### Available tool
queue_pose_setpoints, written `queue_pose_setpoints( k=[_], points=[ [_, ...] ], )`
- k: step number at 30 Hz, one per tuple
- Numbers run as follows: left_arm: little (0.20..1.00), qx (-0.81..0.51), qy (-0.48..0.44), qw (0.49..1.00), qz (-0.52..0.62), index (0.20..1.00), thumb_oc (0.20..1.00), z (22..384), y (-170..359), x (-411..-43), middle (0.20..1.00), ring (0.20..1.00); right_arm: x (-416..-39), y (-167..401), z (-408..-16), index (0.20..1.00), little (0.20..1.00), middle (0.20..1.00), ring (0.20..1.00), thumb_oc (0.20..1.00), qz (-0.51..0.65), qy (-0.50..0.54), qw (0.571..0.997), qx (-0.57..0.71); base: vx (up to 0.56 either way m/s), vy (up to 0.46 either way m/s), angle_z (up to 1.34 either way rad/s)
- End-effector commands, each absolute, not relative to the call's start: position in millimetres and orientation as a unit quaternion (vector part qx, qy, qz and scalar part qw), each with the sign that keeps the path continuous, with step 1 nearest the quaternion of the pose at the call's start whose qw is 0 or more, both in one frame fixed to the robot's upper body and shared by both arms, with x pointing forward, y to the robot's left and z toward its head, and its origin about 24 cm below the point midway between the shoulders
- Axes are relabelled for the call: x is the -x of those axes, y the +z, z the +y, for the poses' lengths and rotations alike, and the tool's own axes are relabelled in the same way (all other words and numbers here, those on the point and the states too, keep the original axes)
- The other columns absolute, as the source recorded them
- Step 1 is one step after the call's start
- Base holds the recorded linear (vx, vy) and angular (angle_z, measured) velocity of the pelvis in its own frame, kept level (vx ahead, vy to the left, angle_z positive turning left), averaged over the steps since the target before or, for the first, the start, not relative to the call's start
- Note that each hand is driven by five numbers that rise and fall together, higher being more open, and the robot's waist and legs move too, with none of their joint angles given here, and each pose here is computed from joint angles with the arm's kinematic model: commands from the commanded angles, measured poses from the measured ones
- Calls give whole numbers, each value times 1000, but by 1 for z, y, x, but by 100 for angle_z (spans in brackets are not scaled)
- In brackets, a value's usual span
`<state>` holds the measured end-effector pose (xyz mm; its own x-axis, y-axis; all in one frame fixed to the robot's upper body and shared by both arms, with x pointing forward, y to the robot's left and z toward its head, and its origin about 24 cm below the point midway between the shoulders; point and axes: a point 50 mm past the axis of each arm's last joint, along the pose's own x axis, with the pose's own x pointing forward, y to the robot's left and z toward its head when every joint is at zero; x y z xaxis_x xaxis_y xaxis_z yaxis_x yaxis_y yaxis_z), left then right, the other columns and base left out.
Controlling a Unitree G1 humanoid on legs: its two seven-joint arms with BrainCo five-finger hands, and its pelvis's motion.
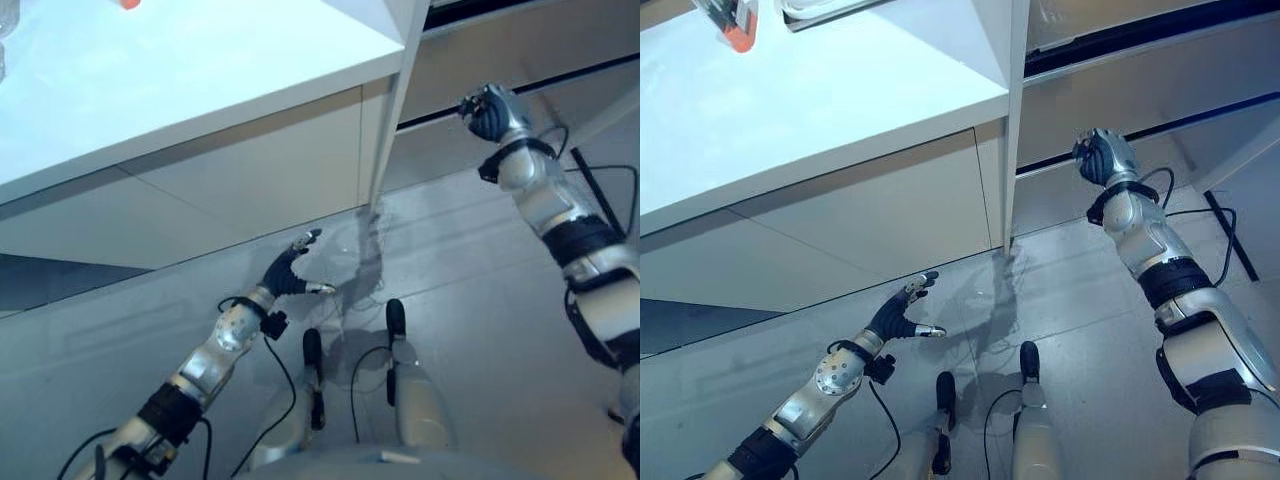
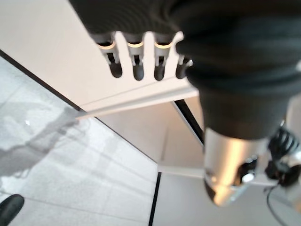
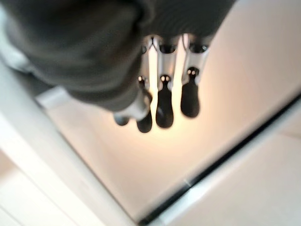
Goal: Take the drinks into the refrigerator
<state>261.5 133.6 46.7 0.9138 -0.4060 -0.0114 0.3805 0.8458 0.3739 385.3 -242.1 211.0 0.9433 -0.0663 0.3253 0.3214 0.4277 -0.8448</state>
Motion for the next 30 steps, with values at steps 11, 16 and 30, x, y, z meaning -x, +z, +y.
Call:
queue_pose_setpoints(
  k=[11, 16, 30],
  points=[
    [1000, -89, -90, 990, 54, 1000, 1000, 169, 6, -247, 1000, 1000, -285, 42, -280, 1000, 1000, 1000, 1000, 1000, 37, -183, 952, 241, 18, -11, 5],
    [1000, -59, -31, 985, 157, 1000, 1000, 183, -36, -234, 1000, 1000, -242, -28, -275, 1000, 1000, 1000, 1000, 1000, 179, -157, 949, 207, 43, -34, 6],
    [1000, -88, 97, 859, 495, 1000, 1000, 218, -147, -150, 1000, 1000, -117, -156, -232, 1000, 1000, 1000, 1000, 1000, 544, -56, 817, 181, 60, -37, -2]
  ],
)
